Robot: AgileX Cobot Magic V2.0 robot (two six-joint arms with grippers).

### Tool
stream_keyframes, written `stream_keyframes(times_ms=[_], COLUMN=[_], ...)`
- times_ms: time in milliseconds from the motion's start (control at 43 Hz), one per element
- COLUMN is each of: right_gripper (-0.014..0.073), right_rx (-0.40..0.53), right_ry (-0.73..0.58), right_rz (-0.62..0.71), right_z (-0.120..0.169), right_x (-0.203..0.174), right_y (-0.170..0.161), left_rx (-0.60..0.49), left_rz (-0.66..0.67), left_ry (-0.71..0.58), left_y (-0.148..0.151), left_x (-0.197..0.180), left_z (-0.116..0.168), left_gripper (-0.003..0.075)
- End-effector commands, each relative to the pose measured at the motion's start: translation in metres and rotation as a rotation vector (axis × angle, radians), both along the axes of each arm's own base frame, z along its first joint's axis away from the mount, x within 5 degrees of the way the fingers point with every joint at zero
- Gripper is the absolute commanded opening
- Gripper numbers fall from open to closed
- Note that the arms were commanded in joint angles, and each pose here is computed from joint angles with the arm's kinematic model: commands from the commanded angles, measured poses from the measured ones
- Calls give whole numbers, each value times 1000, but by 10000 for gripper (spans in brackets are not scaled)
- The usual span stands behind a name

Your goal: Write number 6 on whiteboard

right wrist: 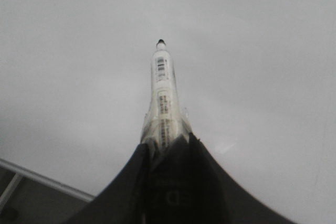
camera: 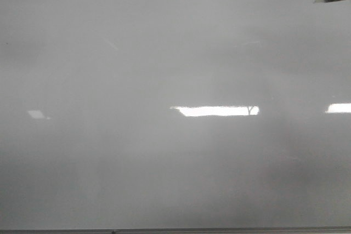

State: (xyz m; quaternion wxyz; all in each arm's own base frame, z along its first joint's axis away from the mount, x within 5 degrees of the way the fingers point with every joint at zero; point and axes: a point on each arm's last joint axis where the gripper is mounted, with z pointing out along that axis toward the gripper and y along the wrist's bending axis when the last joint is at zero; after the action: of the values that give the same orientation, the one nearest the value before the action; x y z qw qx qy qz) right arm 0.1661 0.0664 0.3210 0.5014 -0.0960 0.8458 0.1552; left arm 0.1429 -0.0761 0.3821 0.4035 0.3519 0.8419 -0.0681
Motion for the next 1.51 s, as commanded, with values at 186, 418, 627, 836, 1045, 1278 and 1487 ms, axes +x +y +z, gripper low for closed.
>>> stream_keyframes(times_ms=[186,418,627,836,1045,1278,1487], right_gripper=[-59,-59,-59,-59,-59,-59,-59], right_rx=[84,82,62,34,-45,-213,-181], right_ry=[-193,-199,-173,-146,-11,201,100], right_rz=[-50,-59,-52,-42,-3,79,19], right_z=[15,8,10,13,-10,-36,-19], right_x=[30,42,56,74,90,84,85], right_y=[6,10,15,22,32,32,18], left_rx=[-73,-84,-84,-84,-84,-84,-84], left_rz=[18,21,21,21,21,21,21], left_ry=[-86,-108,-109,-109,-109,-109,-109], left_y=[-3,-3,-3,-3,-3,-3,-3], left_x=[6,7,7,7,7,7,7], left_z=[13,15,15,15,15,15,15], left_gripper=[459,459,459,459,459,459,459])
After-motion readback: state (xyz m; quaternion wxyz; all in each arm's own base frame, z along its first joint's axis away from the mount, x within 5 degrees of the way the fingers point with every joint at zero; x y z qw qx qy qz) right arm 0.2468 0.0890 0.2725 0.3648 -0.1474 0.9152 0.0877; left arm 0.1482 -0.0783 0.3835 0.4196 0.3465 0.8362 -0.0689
